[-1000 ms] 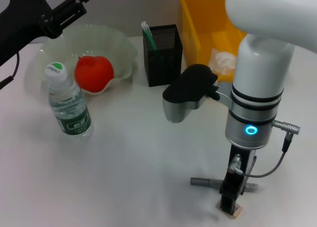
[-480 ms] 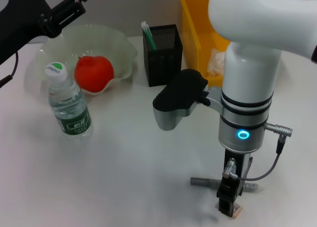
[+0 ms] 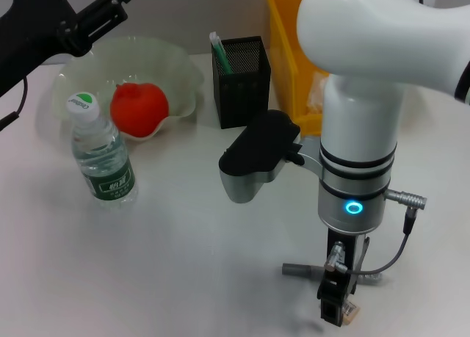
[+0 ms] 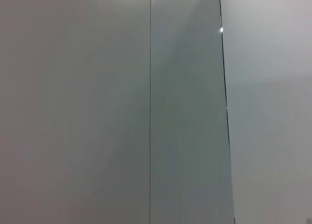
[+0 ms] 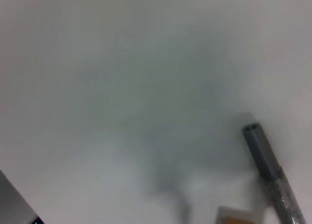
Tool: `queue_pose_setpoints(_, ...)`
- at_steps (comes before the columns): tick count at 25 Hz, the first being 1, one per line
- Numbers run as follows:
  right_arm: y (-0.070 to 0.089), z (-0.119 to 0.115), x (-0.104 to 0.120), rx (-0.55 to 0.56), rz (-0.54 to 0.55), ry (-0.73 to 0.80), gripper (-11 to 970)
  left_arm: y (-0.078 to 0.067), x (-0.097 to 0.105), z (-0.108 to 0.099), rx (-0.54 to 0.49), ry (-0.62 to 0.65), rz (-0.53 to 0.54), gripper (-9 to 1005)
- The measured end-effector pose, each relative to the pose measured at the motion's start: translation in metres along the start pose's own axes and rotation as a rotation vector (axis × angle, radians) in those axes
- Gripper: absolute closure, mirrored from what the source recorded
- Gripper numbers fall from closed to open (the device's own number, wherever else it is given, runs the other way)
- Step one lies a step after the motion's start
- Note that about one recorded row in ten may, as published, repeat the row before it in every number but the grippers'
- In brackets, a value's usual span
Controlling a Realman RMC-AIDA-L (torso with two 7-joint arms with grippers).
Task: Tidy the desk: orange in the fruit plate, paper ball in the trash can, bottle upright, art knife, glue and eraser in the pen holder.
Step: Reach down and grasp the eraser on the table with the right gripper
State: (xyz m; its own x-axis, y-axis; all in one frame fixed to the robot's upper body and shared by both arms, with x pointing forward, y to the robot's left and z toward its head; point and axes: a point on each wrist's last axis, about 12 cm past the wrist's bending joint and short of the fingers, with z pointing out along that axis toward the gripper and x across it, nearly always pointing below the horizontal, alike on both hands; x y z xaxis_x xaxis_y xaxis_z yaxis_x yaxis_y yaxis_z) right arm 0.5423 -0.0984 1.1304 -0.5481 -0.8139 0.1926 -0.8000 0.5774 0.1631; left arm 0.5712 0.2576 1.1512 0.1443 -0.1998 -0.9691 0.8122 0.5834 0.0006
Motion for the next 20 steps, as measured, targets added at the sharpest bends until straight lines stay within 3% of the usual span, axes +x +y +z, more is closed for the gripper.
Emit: queue_pose_setpoints(20, 0.0008, 0.0069, -0.0018, 0.007, 0.011, 0.023, 430, -0.0013, 0.0011, -0.0001, 0.003, 0.002, -0.002, 271)
